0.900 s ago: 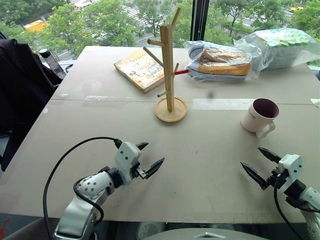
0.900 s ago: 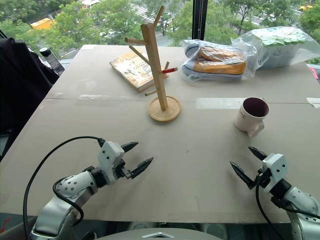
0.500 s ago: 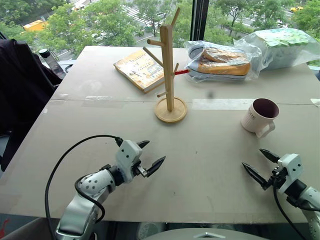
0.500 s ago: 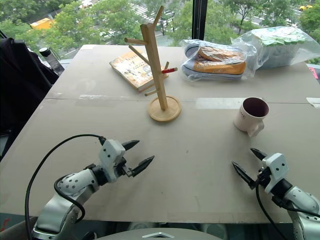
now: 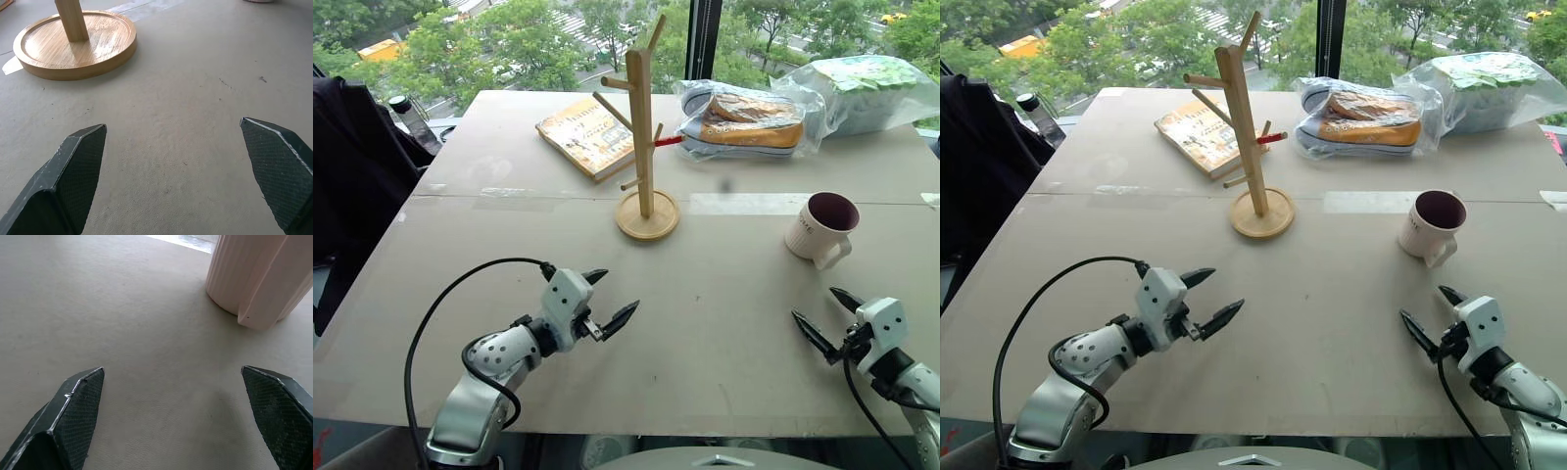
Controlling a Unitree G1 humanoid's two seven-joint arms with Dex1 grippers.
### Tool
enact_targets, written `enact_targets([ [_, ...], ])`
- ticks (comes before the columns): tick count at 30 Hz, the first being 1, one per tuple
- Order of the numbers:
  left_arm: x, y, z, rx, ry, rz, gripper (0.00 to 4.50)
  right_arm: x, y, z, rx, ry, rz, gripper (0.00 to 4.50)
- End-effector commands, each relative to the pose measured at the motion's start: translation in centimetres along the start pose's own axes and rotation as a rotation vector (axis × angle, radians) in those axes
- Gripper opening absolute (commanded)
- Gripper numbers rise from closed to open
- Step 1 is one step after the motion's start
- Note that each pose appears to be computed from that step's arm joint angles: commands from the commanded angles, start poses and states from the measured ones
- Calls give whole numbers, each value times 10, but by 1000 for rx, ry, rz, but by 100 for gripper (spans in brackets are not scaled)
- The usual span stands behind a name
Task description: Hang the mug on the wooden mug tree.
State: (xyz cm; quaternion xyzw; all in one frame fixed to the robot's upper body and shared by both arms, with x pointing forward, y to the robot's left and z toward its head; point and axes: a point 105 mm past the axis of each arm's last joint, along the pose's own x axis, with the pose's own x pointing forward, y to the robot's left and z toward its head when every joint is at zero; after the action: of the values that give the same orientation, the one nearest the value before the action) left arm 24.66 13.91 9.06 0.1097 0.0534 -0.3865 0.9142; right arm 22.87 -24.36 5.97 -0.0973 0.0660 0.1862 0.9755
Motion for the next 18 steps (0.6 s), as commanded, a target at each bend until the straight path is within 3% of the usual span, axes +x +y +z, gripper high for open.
enact_targets([
  [1, 5, -4, 18, 45, -55, -65, 450, 0, -16, 21, -19, -60, -172, 442],
  [11, 19, -14, 77, 156, -144, -296, 450, 28, -14, 47, 85, -143, -562, 442],
  [18, 20, -17, 94, 211, -153, -341, 450, 35, -21, 37, 177, -128, -698, 442],
])
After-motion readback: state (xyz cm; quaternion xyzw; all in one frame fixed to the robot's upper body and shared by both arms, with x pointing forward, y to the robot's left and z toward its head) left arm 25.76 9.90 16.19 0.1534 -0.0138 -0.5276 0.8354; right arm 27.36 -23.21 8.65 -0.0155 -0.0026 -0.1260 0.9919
